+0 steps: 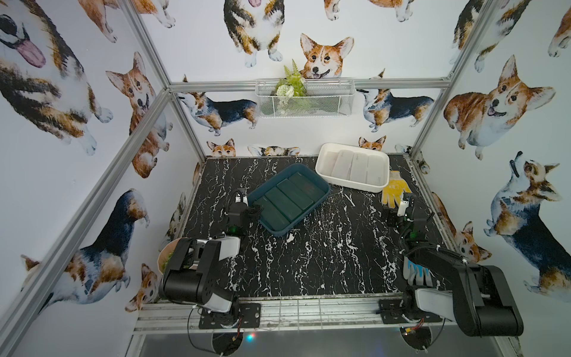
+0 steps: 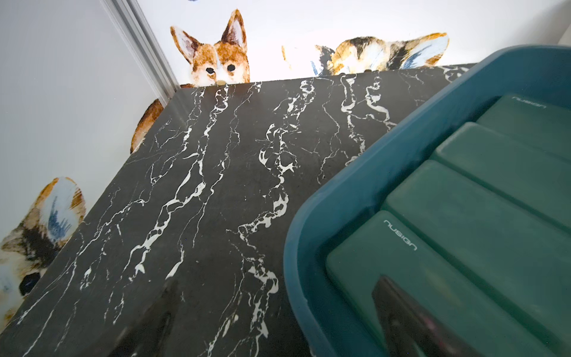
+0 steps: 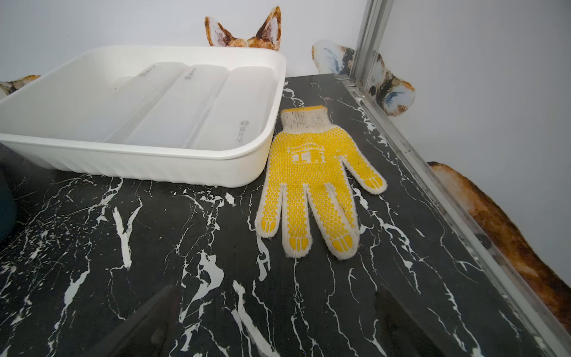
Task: Place the pencil cases by color into the storage box
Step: Reset both arms
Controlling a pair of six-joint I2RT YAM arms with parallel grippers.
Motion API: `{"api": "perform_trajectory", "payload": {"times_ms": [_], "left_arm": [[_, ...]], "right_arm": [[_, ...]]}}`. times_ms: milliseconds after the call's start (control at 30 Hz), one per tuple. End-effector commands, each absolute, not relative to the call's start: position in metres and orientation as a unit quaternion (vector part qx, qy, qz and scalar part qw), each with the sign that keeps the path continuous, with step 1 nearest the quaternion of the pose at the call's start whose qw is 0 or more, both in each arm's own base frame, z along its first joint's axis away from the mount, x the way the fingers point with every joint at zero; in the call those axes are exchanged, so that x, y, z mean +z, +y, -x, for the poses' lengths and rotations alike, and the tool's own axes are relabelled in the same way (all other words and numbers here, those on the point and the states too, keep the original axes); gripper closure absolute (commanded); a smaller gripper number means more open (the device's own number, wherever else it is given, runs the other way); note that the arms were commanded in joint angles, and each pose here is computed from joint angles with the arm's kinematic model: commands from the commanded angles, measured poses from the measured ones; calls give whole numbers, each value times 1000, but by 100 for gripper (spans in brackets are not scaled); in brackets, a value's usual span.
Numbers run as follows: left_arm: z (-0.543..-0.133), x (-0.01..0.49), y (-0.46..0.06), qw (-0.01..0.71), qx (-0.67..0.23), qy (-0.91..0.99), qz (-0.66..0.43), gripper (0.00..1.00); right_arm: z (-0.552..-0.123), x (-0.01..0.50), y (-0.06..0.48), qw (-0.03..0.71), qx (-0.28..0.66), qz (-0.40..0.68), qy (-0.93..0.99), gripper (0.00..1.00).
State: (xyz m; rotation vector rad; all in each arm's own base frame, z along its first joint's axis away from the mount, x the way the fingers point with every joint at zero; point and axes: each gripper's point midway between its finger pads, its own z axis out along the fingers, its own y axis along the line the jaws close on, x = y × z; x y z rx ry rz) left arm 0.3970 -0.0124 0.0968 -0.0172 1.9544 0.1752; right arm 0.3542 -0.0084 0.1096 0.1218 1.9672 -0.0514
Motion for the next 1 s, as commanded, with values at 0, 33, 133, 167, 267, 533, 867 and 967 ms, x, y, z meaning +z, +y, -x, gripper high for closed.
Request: {"api": "perform_trajectory", "payload": {"times_ms": [0,33,133,167,267,533,867,967], "left_arm": [[-397,99,-10,571,81,817,1,0],[-398,100,-9,573,79,816,4,0],[-397,97,-3,573,80,815,18,0],[-396,96,0,574,87,814,26,0],[-395,93,1,574,85,814,30,0],[-393,93,-4,584,90,807,14,0],[-390,93,-9,589,95,803,8,0],[-399,89,-3,569,63,819,15,0]], "right_arm": [[-362,126,-3,584,-14,-33,811,0],[-362,124,-1,583,-10,-29,812,0],[-360,120,7,588,-6,-14,808,0],[-359,118,9,588,-12,-12,809,0],[-356,113,19,591,-25,14,806,0],[-341,106,18,623,-42,17,781,0],[-350,100,23,620,-35,29,783,0],[-364,95,15,591,-23,10,807,0]]}}
